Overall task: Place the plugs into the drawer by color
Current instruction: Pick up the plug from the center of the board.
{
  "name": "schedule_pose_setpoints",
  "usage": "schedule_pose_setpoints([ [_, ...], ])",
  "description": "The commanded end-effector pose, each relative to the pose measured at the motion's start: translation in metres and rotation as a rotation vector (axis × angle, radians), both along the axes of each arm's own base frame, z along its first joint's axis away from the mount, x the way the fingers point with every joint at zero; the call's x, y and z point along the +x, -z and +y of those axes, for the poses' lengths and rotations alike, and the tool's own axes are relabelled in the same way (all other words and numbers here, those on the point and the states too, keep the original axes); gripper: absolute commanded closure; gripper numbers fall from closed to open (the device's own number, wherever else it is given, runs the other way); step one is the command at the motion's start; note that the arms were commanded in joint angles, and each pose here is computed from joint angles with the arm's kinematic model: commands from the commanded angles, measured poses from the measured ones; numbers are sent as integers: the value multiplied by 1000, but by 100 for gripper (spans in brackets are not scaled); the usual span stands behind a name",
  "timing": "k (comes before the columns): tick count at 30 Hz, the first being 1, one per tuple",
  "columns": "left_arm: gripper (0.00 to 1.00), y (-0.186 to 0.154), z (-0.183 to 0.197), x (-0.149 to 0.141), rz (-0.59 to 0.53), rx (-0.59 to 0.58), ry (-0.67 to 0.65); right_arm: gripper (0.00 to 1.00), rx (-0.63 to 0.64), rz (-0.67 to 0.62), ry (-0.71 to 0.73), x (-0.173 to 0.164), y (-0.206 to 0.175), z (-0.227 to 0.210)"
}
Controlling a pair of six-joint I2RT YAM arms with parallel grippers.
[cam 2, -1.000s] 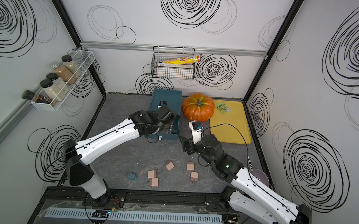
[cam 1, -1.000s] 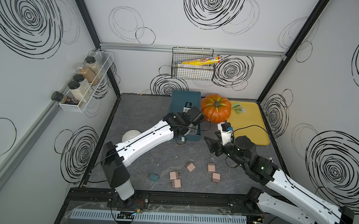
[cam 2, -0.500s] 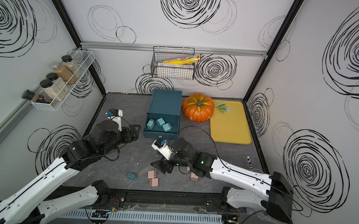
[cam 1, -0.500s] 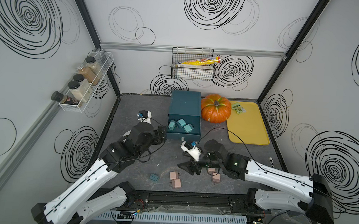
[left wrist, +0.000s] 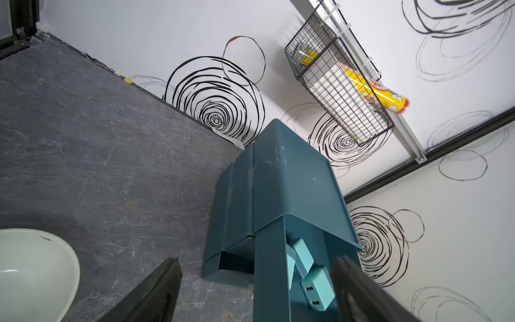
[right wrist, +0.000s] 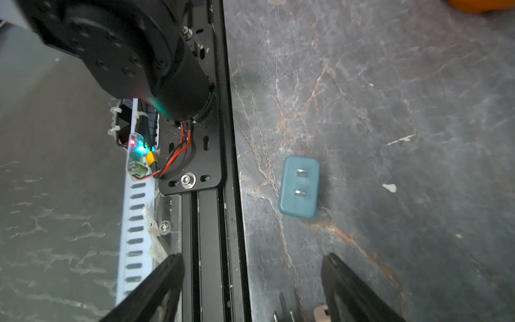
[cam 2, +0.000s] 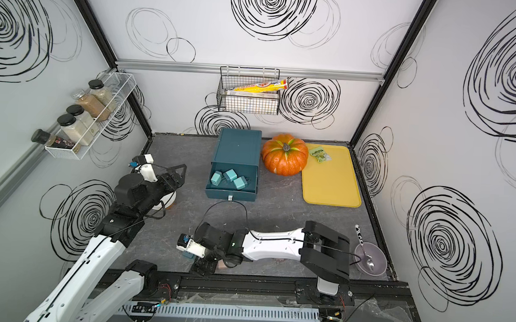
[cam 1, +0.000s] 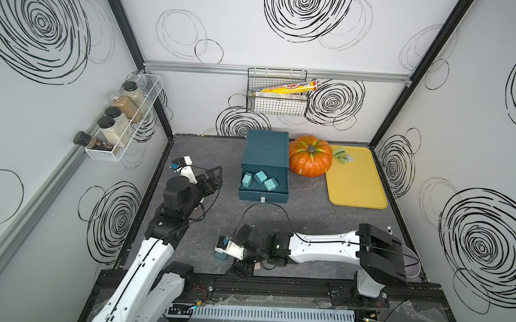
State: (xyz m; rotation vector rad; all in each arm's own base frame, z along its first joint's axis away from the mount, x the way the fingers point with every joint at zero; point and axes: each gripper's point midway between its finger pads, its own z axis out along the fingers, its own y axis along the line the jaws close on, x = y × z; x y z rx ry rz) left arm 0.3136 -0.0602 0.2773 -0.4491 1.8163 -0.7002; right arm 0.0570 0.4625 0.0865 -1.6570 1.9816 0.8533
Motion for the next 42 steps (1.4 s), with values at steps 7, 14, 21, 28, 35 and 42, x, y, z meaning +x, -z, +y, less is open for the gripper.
schedule_pose_setpoints([
  [7,9,-16,-23,2,-99,-89,158,19,-62,-42,44,13,24,33],
  [14,9,-14,-27,-1,-112,-92,186,25,-152,-92,93,28,48,36],
  [21,9,-11,-28,-1,-107,-88,194,54,-171,-92,99,29,54,36],
  [28,9,-13,-34,-3,-110,-106,233,78,-92,-85,116,31,19,26],
  [35,7,-14,-54,-13,-78,-218,398,78,36,0,256,69,-97,-31],
  [42,8,-3,-45,-21,-84,-144,341,78,177,231,356,130,-192,-86],
])
